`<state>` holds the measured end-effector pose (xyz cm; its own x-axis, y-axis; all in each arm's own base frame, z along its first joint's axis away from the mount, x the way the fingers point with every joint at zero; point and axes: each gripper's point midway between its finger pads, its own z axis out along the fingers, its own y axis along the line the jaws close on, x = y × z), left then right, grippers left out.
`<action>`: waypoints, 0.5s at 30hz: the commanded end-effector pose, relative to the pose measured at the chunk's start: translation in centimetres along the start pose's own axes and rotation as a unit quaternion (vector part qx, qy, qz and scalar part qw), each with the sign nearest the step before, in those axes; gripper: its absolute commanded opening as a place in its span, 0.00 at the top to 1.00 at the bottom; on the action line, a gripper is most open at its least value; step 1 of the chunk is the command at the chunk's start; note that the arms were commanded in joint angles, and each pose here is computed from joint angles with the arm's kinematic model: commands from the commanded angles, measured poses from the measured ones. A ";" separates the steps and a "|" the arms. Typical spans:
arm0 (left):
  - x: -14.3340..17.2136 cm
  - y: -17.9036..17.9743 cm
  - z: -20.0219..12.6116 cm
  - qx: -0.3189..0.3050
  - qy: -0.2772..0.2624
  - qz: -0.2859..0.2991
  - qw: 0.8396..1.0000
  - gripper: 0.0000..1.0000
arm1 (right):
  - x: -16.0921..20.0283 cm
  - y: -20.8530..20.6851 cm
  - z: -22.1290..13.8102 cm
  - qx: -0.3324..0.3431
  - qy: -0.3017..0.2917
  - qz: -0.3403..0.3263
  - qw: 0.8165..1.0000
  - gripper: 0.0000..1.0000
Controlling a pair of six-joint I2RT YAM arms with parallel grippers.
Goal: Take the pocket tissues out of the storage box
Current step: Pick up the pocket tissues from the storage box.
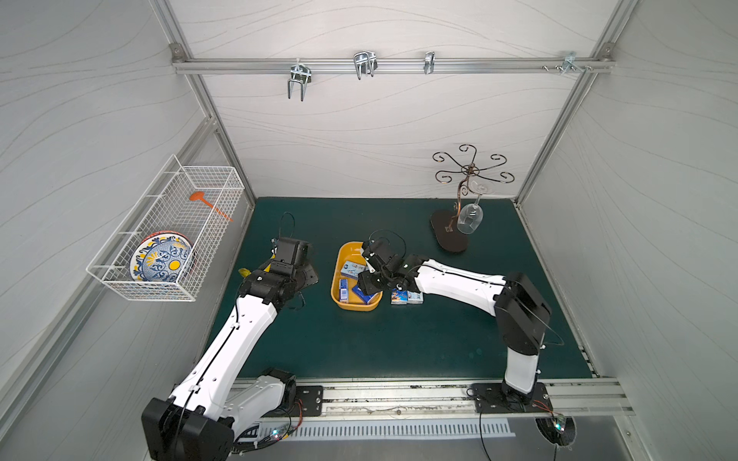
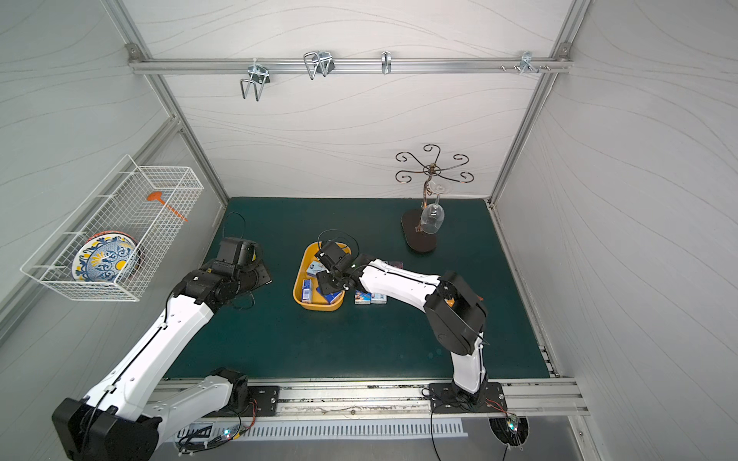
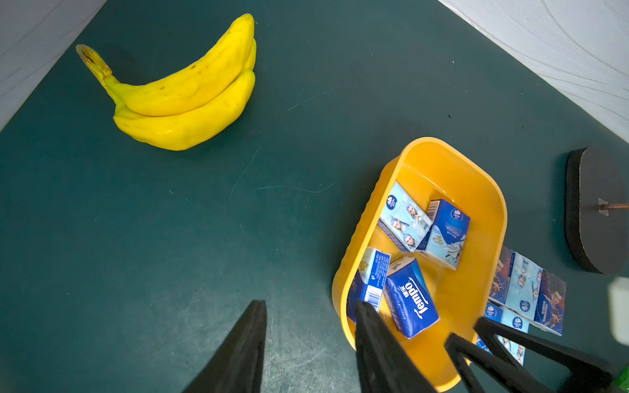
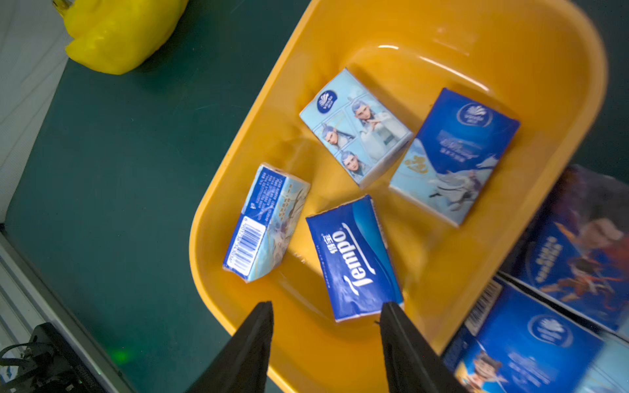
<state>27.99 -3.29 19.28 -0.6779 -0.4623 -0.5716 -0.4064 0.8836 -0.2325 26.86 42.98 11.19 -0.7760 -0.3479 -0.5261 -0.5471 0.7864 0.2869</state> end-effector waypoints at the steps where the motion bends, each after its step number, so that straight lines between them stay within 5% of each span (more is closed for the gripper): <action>1: -1.6 -0.3 -1.4 0.009 -0.027 -0.002 1.000 0.54 | -0.8 2.7 1.0 -0.035 -0.006 0.013 0.999 0.43; 15: -1.4 -0.1 -1.3 0.005 -0.026 0.003 1.000 0.54 | -0.2 4.0 4.2 -0.066 0.000 0.094 0.993 0.42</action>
<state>27.58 -3.05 19.36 -0.6815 -0.4543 -0.5738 -0.4058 0.8870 -0.2202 26.29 47.23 9.44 -0.8490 -0.2335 -0.4741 -0.4599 0.7683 0.4451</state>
